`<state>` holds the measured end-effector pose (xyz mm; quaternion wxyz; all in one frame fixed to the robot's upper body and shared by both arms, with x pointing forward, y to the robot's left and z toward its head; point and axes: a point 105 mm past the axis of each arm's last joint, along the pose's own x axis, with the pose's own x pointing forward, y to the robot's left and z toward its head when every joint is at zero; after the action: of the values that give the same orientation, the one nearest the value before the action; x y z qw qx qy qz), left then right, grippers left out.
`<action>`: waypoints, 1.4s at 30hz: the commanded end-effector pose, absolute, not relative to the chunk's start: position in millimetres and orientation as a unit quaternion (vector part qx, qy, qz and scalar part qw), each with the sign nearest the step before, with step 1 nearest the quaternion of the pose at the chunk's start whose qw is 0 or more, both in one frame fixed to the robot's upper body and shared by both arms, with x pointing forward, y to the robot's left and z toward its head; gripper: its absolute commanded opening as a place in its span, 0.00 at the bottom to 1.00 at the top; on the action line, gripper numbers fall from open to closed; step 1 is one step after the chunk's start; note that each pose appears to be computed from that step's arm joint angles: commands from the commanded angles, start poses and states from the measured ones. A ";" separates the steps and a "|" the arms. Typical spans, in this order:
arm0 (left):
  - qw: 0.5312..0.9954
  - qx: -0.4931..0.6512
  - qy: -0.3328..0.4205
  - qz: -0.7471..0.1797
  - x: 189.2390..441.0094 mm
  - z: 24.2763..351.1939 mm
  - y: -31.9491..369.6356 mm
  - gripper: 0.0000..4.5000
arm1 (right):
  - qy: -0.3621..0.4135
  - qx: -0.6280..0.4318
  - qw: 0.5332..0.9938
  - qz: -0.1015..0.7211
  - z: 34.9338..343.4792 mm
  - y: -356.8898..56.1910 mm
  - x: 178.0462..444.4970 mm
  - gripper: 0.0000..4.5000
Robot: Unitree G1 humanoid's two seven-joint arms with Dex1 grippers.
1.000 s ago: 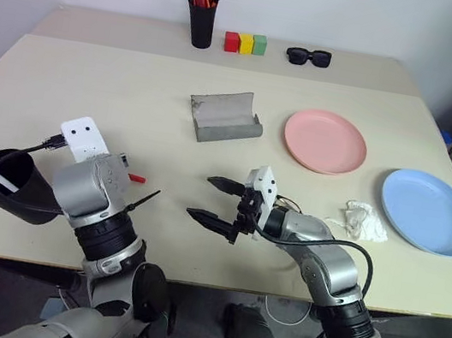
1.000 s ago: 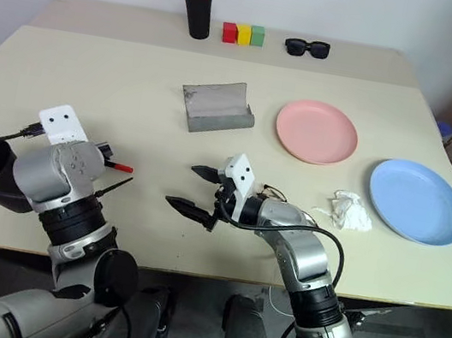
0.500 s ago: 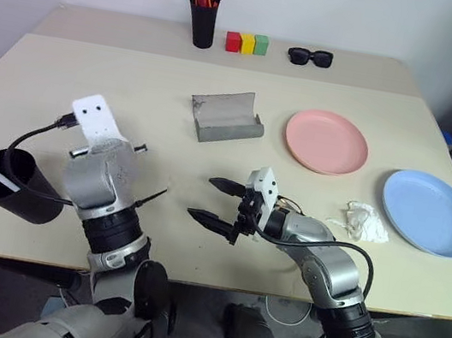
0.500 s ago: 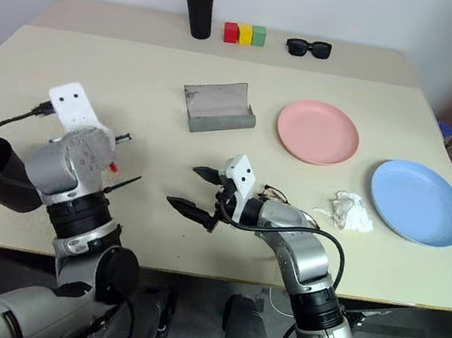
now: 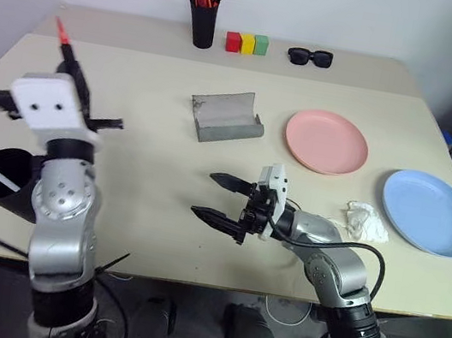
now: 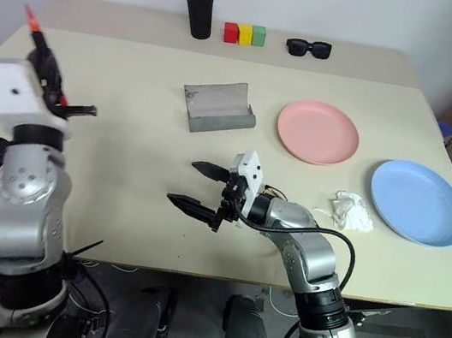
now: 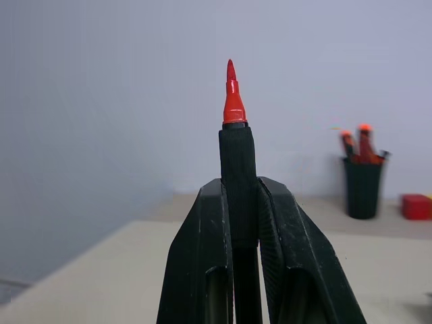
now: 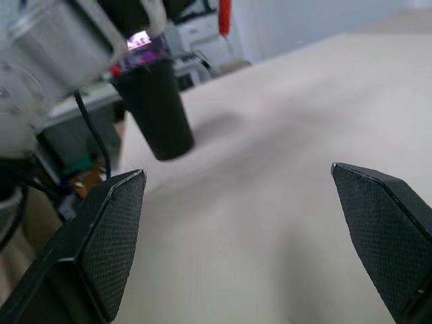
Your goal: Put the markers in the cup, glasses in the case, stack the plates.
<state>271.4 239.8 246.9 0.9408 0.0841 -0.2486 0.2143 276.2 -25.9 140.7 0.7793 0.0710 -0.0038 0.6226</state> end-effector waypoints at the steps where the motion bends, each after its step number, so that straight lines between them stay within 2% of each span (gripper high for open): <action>1: 0.916 0.105 -0.279 0.269 243.0 257.2 253.6 0.01 | -0.030 0.064 0.766 0.639 154.6 -26.1 271.7 1.00; 5: 0.902 0.123 -0.247 0.332 222.7 241.7 267.9 0.01 | -0.023 0.061 0.759 0.648 150.5 -23.0 269.5 1.00; 11: 0.893 0.114 -0.203 0.385 208.1 217.6 279.5 0.01 | -0.018 0.056 0.754 0.654 145.6 -16.2 269.8 1.00; 28: 0.882 0.106 -0.169 0.427 194.2 194.1 299.0 0.01 | -0.015 0.073 0.741 0.668 143.7 -10.0 261.0 1.00; 42: 0.884 0.095 -0.170 0.425 199.5 198.4 289.6 0.01 | -0.024 0.084 0.736 0.672 149.4 -7.3 259.6 1.00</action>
<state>205.6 292.9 185.3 0.8915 0.0914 -0.1456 0.4191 263.8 -10.3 134.8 0.7453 0.0824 0.0042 0.6616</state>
